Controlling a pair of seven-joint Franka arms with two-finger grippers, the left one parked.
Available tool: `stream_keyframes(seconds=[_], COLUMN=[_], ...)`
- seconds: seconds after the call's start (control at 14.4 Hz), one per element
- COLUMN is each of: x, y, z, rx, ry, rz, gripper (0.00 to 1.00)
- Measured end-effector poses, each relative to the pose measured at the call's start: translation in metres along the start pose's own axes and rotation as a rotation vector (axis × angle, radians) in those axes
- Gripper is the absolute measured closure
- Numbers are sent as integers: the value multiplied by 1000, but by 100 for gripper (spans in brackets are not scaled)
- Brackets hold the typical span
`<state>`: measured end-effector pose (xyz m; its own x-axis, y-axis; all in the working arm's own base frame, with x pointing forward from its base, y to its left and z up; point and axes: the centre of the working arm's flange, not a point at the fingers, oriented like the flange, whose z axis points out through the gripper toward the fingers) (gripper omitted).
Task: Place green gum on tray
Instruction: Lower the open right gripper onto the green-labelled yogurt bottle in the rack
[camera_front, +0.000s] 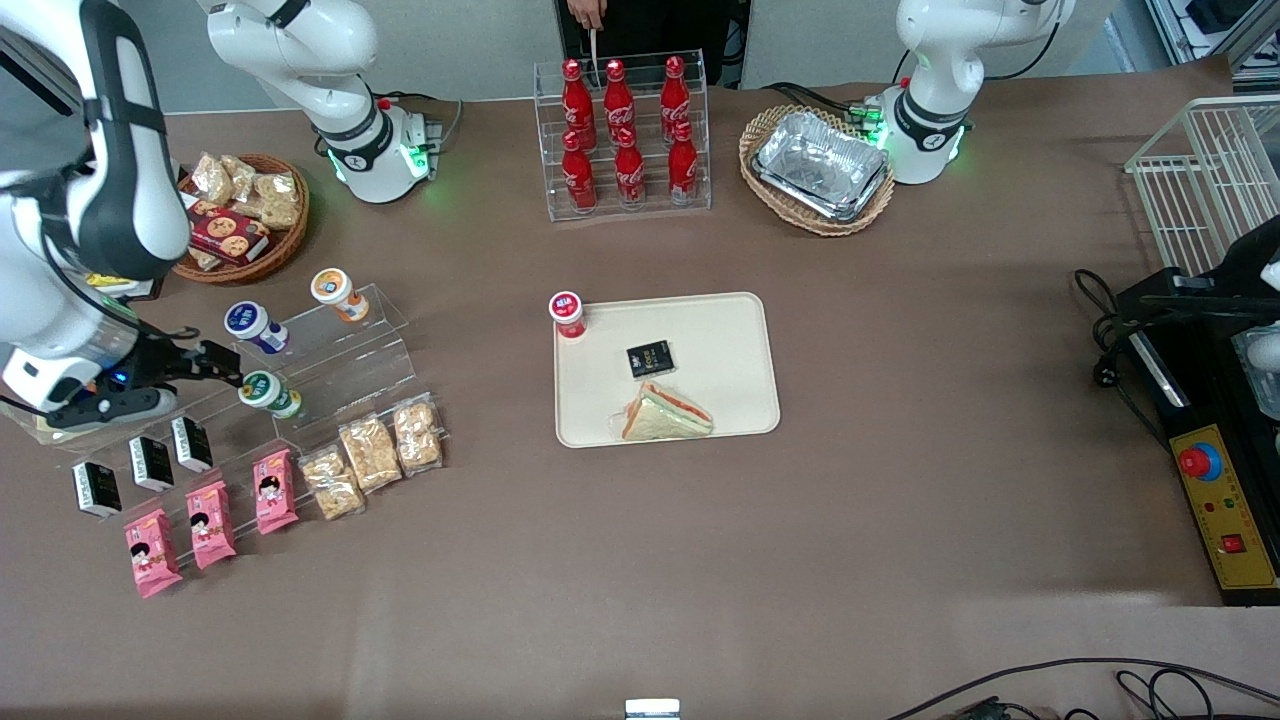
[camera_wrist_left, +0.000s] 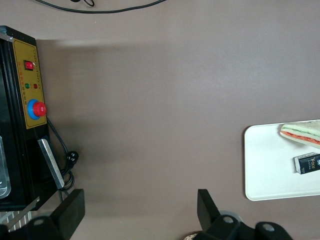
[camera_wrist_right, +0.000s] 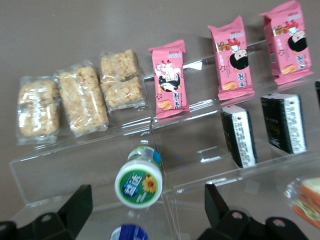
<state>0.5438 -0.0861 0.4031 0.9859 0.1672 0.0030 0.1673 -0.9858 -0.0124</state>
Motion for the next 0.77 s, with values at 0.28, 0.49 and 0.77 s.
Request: stream_keyframes(seconds=[0.28, 0.49, 0.77], x=[-12, -19, -22], y=[-3, -5, -8], z=[44, 57, 64], rx=[-2, 2, -2], ry=[-1, -14, -5], rz=[2, 3, 15], gripper=[0, 0, 0])
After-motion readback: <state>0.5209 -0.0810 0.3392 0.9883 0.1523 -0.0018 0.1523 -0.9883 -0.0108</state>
